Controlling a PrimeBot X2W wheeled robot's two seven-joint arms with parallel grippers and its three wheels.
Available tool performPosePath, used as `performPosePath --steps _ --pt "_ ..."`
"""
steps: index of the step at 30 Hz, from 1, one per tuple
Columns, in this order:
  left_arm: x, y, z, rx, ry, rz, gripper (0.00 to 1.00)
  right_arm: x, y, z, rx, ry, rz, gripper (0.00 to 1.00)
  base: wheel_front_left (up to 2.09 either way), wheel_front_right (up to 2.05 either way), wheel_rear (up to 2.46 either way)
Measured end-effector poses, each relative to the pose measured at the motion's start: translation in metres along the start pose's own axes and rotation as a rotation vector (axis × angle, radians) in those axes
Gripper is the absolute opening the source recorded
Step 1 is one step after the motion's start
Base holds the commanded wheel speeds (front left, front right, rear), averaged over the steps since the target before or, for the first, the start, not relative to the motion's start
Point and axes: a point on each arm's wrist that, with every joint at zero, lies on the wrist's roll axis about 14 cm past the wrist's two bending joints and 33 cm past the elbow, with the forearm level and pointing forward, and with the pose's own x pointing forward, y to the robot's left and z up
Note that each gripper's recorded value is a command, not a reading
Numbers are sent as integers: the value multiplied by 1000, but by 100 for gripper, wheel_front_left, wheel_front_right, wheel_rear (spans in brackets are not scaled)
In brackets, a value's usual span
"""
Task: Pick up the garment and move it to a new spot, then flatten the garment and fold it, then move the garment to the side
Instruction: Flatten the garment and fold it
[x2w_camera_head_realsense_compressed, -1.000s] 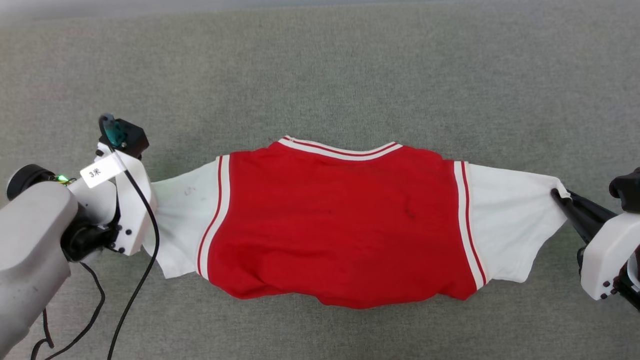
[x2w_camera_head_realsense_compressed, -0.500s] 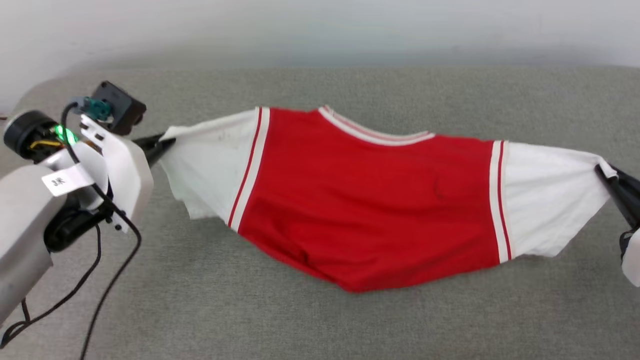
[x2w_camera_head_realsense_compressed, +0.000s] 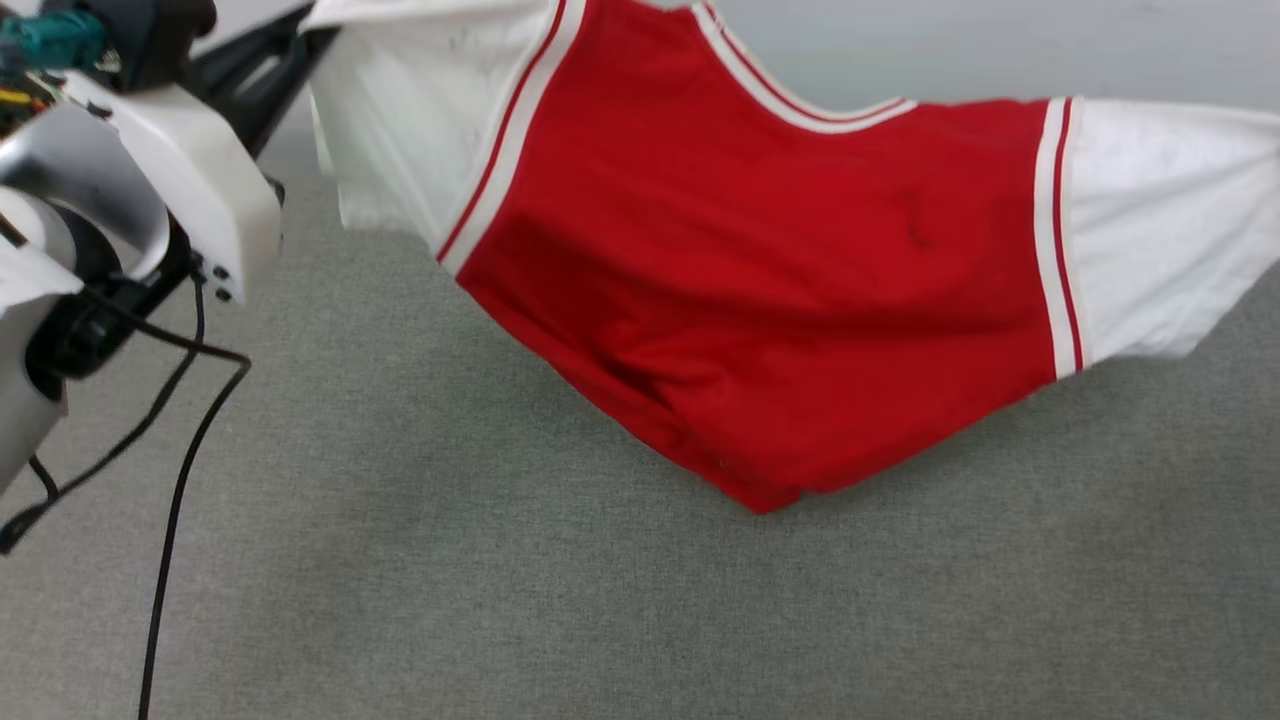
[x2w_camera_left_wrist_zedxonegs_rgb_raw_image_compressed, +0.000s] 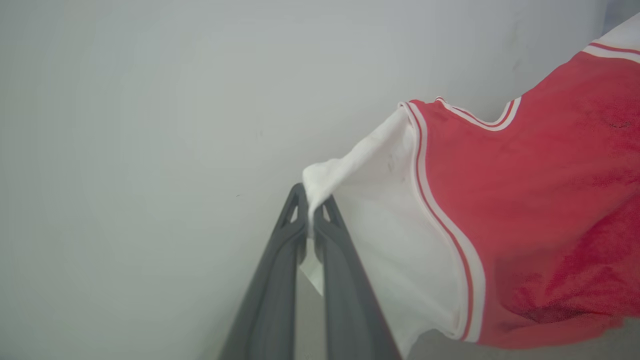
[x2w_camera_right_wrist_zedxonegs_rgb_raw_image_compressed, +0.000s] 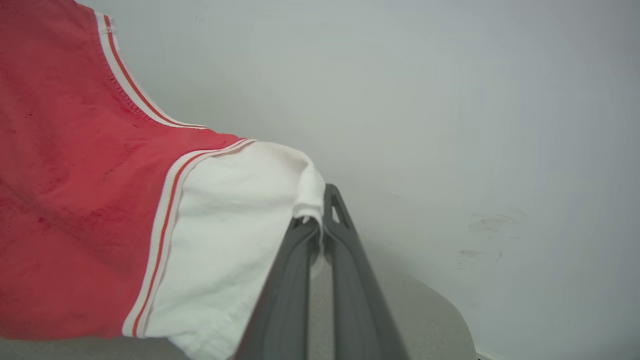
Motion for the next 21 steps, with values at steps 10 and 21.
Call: performPosePath --steps 10,21 --pt "46 33 54 53 -193 94 0 63 1 51 -74 -102 39 0 0 0 0" --pt "122 74 93 109 -377 175 0 154 -30 91 -148 -225 -32 0 0 0 0"
